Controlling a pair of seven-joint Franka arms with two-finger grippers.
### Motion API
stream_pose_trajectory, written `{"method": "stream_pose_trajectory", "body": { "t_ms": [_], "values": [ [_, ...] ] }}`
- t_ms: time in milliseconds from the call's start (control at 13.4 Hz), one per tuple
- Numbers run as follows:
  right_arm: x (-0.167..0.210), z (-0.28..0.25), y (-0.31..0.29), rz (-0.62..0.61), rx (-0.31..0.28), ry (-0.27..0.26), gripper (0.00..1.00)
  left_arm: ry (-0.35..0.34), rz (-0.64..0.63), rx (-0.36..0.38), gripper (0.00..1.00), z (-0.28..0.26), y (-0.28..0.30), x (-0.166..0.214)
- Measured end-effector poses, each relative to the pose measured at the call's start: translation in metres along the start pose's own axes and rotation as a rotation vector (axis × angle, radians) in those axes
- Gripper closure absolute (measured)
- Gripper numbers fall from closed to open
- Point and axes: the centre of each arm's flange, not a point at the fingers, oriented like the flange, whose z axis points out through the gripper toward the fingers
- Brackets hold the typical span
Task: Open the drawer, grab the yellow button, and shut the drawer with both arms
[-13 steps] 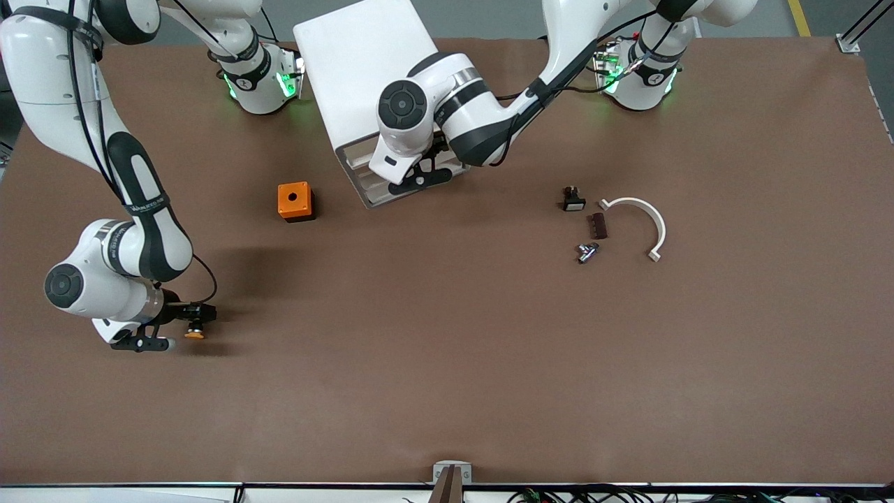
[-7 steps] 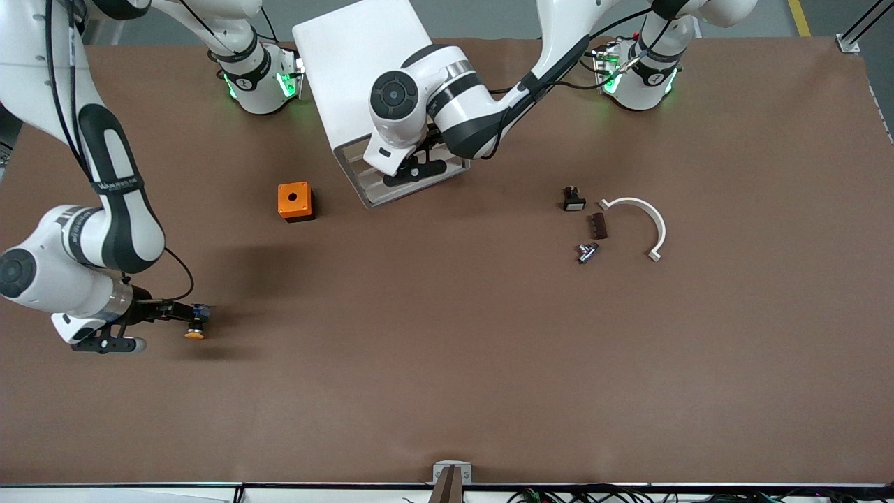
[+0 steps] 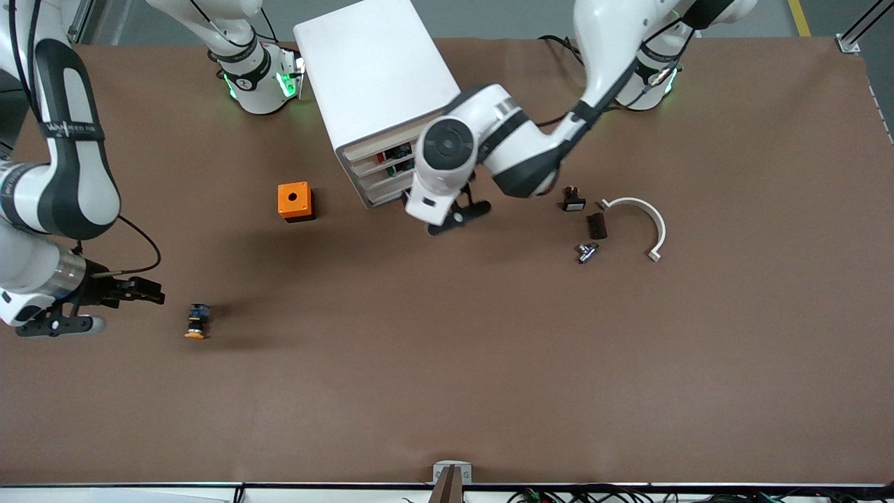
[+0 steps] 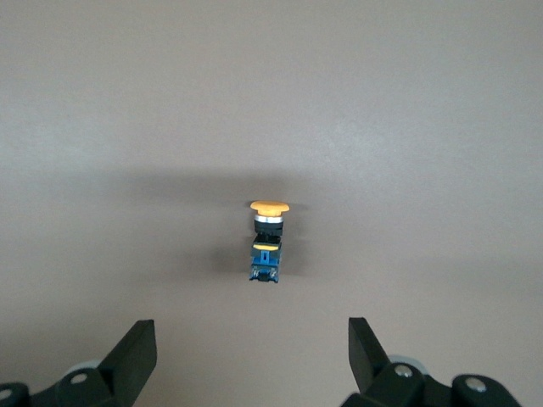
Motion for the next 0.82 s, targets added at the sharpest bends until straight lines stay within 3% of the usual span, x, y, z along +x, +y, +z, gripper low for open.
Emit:
{"method": "stream_pose_trajectory", "body": {
  "t_ms": [373,596,820],
  "values": [
    [-0.036,-0.106,-0.021,0.151,0.006,-0.005,0.00,0.141,-0.132,-0.109,0.00,-0.110,-0.060,0.088],
    [-0.060,-0.156,-0.036,0.168,0.006,0.000,0.00,0.231,-0.215,-0.104,0.00,-0.157,-0.115,0.144],
    [-0.081,-0.185,-0.040,0.170,0.007,-0.015,0.00,0.298,-0.200,-0.075,0.00,-0.194,-0.158,0.171]
  ]
}}
